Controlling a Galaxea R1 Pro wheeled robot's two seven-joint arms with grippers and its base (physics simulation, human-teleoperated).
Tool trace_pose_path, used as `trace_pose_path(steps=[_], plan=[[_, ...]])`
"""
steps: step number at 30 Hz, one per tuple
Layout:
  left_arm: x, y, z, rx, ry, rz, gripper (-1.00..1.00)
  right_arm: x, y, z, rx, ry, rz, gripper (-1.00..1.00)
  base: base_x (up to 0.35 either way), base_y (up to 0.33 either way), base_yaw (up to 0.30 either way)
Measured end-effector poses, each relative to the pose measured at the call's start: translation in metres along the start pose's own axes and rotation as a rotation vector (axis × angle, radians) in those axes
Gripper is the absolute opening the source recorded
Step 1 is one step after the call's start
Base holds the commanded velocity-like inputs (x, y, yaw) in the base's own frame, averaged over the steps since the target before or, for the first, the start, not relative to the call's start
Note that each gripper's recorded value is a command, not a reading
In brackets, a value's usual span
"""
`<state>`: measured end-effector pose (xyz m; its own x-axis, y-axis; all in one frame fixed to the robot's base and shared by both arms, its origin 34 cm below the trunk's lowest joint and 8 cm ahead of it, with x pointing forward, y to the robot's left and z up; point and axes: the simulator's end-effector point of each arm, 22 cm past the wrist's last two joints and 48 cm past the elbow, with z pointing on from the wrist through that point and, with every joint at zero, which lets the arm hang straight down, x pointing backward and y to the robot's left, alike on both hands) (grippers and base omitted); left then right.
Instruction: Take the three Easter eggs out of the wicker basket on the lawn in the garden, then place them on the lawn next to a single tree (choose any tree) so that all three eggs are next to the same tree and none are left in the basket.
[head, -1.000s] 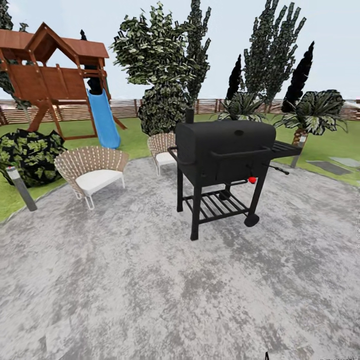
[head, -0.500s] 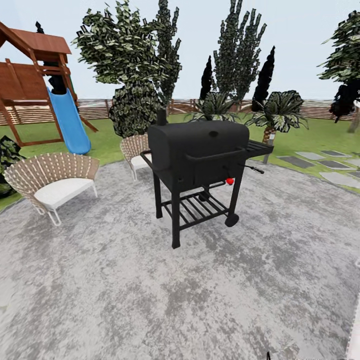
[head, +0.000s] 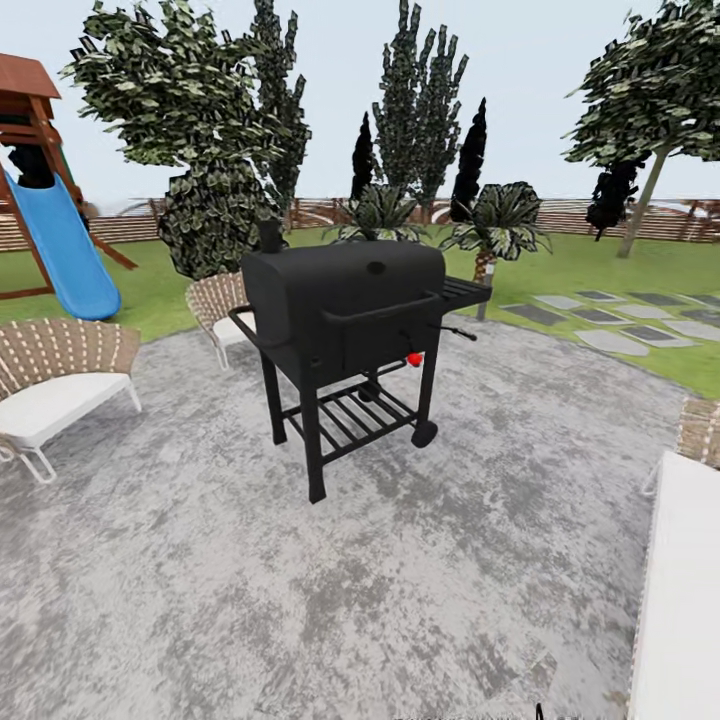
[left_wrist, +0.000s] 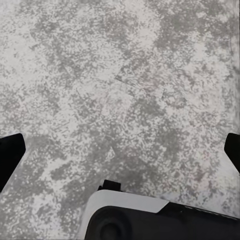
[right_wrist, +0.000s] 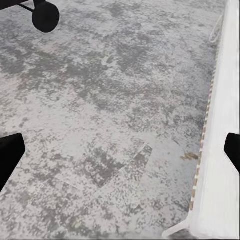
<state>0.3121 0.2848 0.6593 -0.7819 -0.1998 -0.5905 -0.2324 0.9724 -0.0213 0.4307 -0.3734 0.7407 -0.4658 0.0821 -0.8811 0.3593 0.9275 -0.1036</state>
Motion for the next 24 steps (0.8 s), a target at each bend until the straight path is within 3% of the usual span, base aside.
trace_pose_path(steps=[6,24], plan=[[0.0001,-0.0002,-0.0002,0.001,0.0,0.001,1.0,0.0,-0.0002,-0.0002,0.0,0.0,0.0,1.0,0.122,0.0,-0.3],[0.0001,-0.0007,-0.0003,0.003,0.0,0.003,1.0,-0.0001,-0.0005,-0.0003,0.001,0.0,0.001,1.0,0.323,0.0,-0.3]])
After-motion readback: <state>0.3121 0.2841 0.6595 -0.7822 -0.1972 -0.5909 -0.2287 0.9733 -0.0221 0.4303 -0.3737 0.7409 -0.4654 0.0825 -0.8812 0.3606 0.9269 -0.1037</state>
